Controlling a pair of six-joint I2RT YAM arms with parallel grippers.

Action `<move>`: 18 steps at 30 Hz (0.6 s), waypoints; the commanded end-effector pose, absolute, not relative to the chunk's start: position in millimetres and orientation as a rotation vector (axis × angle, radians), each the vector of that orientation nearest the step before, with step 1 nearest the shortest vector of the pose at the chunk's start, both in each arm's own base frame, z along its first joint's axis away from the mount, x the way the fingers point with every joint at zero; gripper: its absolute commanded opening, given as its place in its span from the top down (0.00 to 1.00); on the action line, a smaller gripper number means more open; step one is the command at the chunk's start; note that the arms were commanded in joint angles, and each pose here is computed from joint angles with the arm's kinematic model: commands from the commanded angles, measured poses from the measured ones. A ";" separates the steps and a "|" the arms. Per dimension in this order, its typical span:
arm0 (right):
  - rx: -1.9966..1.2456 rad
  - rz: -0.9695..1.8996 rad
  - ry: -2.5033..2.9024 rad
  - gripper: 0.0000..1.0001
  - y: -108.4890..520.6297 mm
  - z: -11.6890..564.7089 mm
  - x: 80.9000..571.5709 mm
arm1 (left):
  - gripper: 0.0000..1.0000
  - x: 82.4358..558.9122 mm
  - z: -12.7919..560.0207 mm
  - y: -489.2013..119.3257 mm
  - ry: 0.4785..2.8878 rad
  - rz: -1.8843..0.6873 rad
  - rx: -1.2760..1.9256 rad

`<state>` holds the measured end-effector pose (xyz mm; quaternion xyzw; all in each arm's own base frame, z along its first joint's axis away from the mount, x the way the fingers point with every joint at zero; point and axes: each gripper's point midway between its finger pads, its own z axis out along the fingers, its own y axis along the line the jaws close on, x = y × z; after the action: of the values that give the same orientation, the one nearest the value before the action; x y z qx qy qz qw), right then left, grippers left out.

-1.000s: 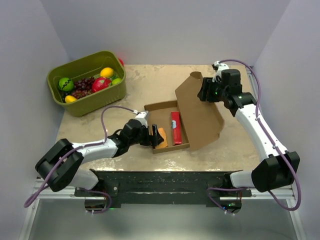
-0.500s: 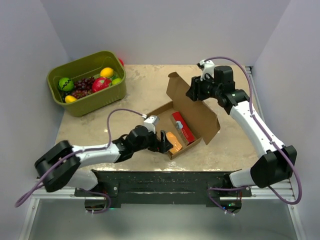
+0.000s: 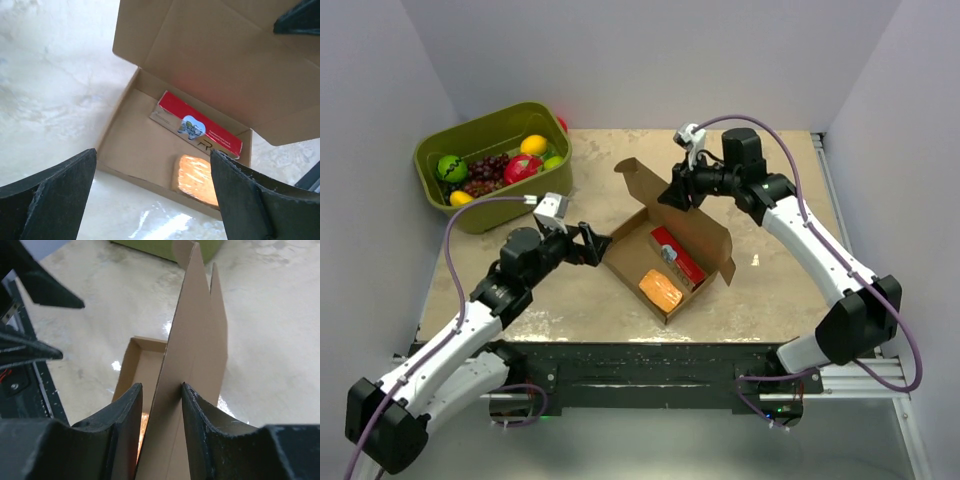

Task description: Fold the paper box

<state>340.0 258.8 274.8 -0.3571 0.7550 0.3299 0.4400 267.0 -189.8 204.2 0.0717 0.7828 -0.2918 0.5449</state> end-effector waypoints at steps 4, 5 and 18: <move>-1.000 0.899 1.727 0.80 279.1 296.0 333.2 | 0.00 301.6 234.7 -179.5 1.674 -0.715 0.306; -0.993 0.878 1.733 0.82 277.5 294.5 336.0 | 0.00 305.1 234.0 -180.1 1.663 -0.722 0.325; -1.094 0.956 1.668 1.00 280.6 302.7 313.6 | 0.00 325.7 229.5 -181.2 1.513 -0.710 0.500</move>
<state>327.7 273.1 276.6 -0.4039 0.7195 0.3640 0.4320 320.4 -188.5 212.2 0.1860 0.7134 -0.3224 0.5937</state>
